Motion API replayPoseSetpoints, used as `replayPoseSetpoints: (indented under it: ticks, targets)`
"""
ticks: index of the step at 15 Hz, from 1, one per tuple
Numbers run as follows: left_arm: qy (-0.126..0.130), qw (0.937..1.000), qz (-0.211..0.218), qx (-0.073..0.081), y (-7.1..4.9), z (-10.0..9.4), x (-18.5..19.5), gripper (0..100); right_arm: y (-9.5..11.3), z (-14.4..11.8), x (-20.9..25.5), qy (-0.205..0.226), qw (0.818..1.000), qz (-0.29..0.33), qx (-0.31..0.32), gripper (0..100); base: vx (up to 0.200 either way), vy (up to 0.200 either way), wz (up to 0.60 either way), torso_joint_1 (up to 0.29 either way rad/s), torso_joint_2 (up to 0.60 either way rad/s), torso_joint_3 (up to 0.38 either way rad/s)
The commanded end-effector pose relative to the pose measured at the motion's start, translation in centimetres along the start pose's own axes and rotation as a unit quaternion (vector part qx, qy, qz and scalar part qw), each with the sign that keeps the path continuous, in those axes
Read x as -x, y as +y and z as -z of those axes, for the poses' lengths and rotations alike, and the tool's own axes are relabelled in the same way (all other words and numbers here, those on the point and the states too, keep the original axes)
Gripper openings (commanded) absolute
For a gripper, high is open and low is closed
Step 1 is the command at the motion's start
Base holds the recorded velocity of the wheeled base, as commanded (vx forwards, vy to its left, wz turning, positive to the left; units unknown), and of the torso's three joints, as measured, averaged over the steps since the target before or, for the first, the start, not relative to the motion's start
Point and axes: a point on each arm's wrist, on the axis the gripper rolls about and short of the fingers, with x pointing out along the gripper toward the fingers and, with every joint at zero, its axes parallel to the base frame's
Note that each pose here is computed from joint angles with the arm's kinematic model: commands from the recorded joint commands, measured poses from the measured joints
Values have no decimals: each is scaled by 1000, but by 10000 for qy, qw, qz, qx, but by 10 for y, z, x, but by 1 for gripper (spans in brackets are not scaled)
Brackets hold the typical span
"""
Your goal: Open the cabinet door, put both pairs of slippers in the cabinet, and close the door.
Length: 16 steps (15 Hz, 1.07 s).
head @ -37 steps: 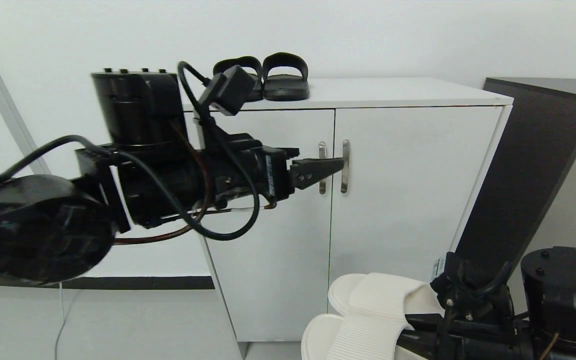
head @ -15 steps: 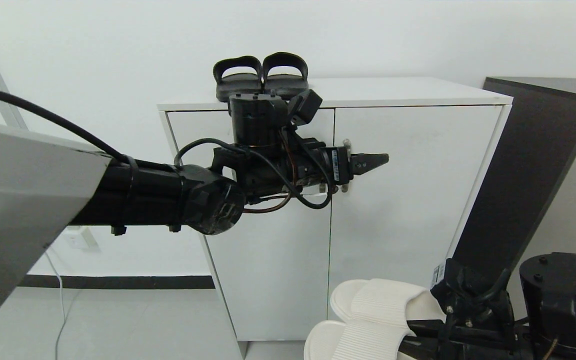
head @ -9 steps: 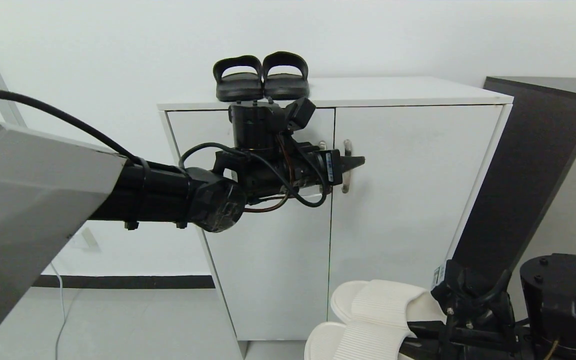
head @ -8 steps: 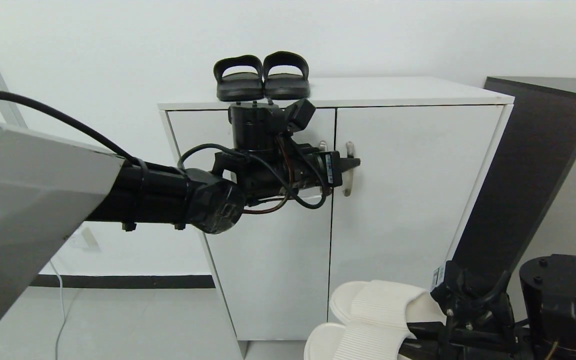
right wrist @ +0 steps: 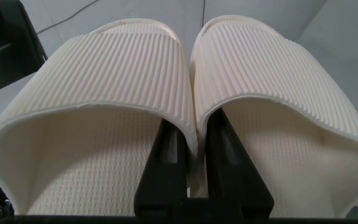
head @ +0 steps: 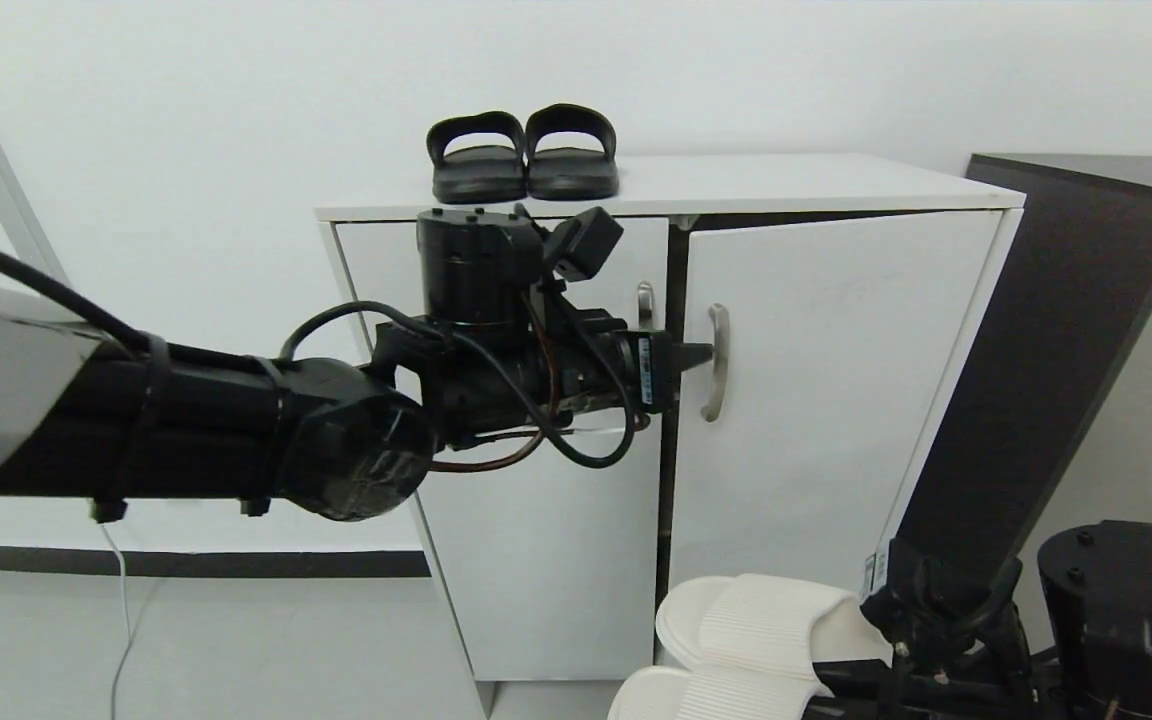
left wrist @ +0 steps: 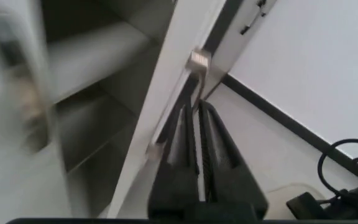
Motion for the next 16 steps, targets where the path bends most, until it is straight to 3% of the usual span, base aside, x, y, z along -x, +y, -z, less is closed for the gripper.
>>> replayPoseSetpoints:
  ticks: [1, 4, 10, 14, 16]
  targets:
    - [-226, 9996, 92, -101, -14, -10, 21, 0, 1, 0, 0, 5, 10000, -17, 8, 0, 0, 0, 0, 0, 0, 0]
    - [-478, 9988, 14, -114, -4, -12, 25, 0, 1, 1, -2, 36, 10000, -40, 10, 0, 0, 0, 0, 0, 0, 0]
    - [-831, 9956, -403, 143, 24, -25, 5, 0, 2, 2, -2, 58, 9999, -49, 107, 0, 0, 0, 0, 0, 0, 0]
    - [-906, 9949, -427, 118, 32, -26, -12, 0, 7, 1, -1, 40, 9997, -150, 165, 0, 0, 0, 0, 0, 0, 0]
    - [-895, 9950, -414, 122, 31, -25, -14, 0, 7, 2, -2, 62, 9997, -152, 160, 0, 0, 0, 0, 0, 0, 0]
